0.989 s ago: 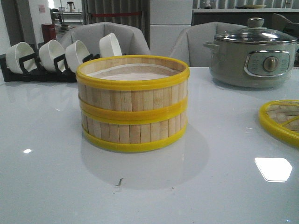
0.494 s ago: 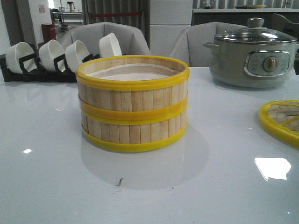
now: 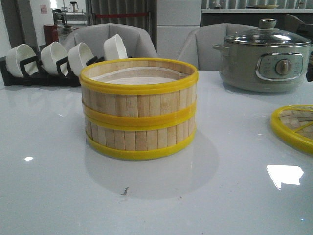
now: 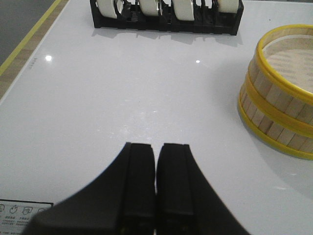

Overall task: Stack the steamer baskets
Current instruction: 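Grasp the lid's yellow center hub with the right gripper and lift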

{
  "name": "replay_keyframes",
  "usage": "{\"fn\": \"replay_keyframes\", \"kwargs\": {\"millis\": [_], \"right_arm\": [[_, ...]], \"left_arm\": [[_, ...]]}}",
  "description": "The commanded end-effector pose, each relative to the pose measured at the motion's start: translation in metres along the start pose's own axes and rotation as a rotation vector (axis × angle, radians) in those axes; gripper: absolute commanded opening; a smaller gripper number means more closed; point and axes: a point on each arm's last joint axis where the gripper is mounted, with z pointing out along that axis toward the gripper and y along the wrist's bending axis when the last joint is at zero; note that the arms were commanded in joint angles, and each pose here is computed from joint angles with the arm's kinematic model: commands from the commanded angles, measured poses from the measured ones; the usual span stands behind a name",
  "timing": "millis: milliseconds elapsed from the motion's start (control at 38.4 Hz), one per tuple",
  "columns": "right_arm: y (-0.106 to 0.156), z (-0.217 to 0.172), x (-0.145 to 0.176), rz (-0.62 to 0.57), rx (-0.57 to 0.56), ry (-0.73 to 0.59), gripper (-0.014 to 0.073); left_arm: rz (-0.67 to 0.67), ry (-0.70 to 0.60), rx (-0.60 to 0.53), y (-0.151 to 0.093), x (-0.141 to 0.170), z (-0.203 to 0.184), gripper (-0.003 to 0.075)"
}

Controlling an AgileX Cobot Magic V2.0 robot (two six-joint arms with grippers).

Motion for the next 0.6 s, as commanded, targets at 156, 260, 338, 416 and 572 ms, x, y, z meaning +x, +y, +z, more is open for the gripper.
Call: {"fn": "replay_keyframes", "kwargs": {"millis": [156, 260, 338, 416, 572], "right_arm": [[0.0023, -0.0236, -0.0206, -0.015, -0.009, -0.136, 0.0335], [0.0023, -0.0236, -0.0206, -0.015, -0.009, -0.136, 0.0265], [0.0023, -0.0237, -0.0207, -0.015, -0.009, -0.137, 0.0171], [0.0027, -0.0236, -0.0206, -0.015, -0.010, -0.137, 0.0059], [0.0087, -0.0265, -0.0255, -0.027, -0.021, -0.170, 0.0054]], "left_arm": [[-0.003, -0.093, 0.026, -0.0024, -0.0143, -0.0040, 0.0087], [-0.003, -0.093, 0.026, -0.0024, -0.0143, -0.0040, 0.0087], [-0.003, -0.093, 0.026, -0.0024, -0.0143, -0.0040, 0.0087], [-0.003, -0.093, 0.026, -0.0024, -0.0143, -0.0040, 0.0087], [-0.003, -0.093, 0.026, -0.0024, -0.0143, -0.0040, 0.0087]]}}
